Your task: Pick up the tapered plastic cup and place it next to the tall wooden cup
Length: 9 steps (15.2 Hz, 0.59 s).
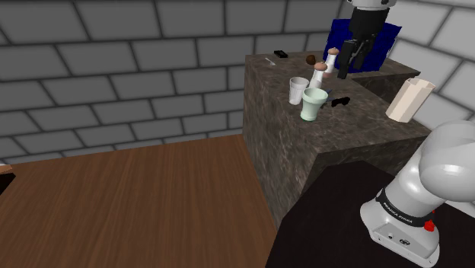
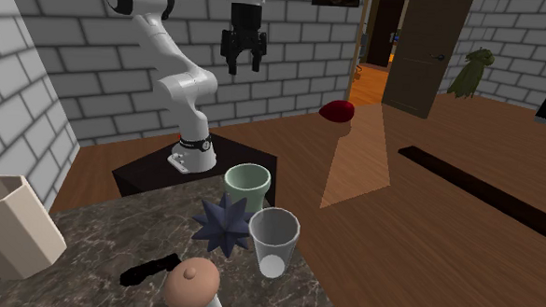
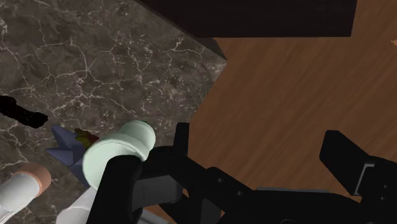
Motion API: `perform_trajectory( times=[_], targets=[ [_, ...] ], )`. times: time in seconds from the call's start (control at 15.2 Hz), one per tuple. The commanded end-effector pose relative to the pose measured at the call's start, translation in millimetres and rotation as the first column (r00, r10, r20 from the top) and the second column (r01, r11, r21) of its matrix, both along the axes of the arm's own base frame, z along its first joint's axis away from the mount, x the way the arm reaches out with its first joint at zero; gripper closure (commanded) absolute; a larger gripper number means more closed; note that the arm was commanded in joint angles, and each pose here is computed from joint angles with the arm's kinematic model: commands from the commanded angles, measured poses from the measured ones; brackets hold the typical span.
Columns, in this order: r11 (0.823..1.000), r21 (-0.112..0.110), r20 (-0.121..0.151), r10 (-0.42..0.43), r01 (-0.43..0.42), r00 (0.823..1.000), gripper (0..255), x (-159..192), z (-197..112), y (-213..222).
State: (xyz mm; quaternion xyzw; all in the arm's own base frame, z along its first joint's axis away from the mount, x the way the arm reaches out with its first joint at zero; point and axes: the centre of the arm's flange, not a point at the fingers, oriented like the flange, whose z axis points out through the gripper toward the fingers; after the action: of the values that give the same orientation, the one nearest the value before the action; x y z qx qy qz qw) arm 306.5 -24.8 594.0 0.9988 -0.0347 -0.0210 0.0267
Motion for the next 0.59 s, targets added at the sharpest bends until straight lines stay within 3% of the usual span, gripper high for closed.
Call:
perform_trajectory(
  times=[0.0, 0.53],
  targets=[
    [1.0, 0.0, 0.0, 0.0, 0.0, 1.0, 0, 0, 0, 0],
    [1.0, -0.017, 0.004, 0.001, -0.001, 1.0, 0, 73, -52, -53]
  ],
)
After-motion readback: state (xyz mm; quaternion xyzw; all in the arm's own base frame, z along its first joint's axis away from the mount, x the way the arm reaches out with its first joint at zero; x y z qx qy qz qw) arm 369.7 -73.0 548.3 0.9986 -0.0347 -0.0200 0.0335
